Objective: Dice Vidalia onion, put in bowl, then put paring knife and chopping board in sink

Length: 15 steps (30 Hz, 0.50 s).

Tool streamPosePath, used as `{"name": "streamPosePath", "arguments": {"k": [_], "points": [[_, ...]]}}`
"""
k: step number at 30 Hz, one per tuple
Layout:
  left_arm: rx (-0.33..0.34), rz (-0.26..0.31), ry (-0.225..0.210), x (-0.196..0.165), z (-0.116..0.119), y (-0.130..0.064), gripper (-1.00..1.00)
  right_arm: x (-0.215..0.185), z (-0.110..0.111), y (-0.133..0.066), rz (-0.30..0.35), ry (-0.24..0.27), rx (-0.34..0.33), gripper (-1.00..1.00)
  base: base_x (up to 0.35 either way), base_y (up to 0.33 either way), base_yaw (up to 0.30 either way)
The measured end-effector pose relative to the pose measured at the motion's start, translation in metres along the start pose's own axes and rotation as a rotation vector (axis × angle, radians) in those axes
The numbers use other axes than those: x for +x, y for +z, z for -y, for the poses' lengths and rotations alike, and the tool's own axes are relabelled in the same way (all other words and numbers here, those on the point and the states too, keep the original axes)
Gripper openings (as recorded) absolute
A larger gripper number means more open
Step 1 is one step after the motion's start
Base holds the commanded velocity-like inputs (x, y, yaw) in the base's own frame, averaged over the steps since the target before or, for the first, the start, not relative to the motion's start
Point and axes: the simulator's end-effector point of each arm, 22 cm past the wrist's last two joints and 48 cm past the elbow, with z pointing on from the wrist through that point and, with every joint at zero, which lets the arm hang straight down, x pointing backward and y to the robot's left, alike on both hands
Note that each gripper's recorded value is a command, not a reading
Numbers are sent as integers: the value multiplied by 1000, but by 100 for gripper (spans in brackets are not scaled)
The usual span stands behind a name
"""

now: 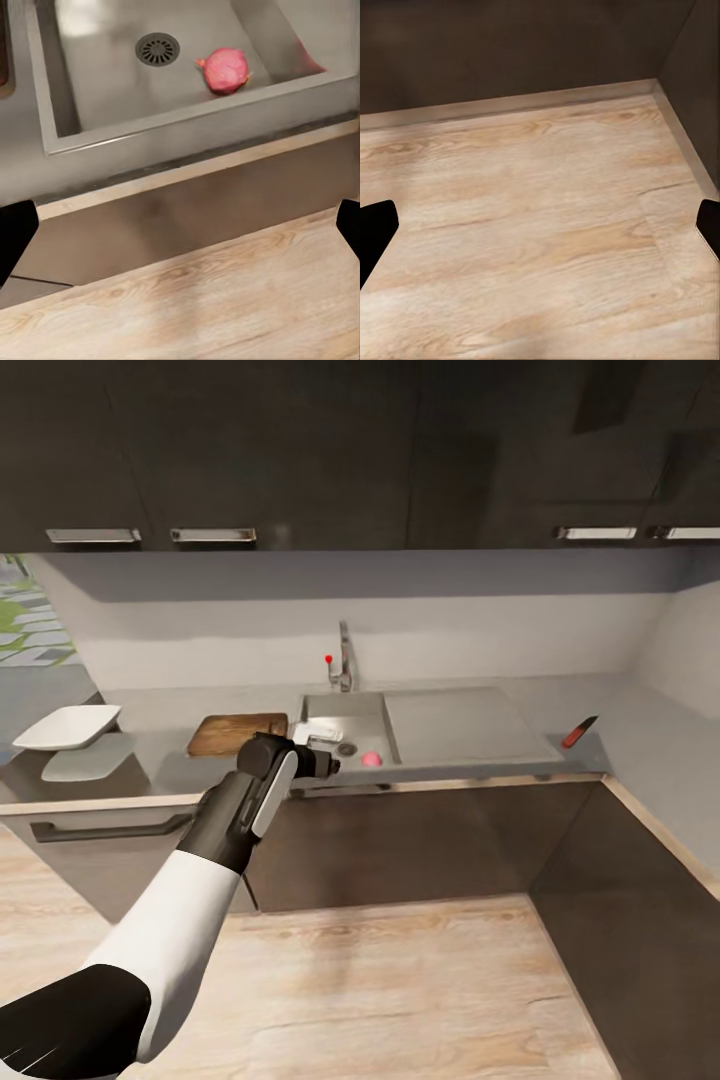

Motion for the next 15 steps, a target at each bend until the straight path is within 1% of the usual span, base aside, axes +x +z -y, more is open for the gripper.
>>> {"name": "streamPosePath", "arguments": {"k": [4,11,15], "points": [[-5,-10,-1,4,-2,2,100,0,0,0,0,0,0,100,277,-148,0],[-11,-46,-3,17,-5,11,100,0,0,0,-1,0,0,100,321,-18,0],[-11,-54,-3,20,-5,12,100,0,0,0,-1,0,0,100,327,-1,0]]}}
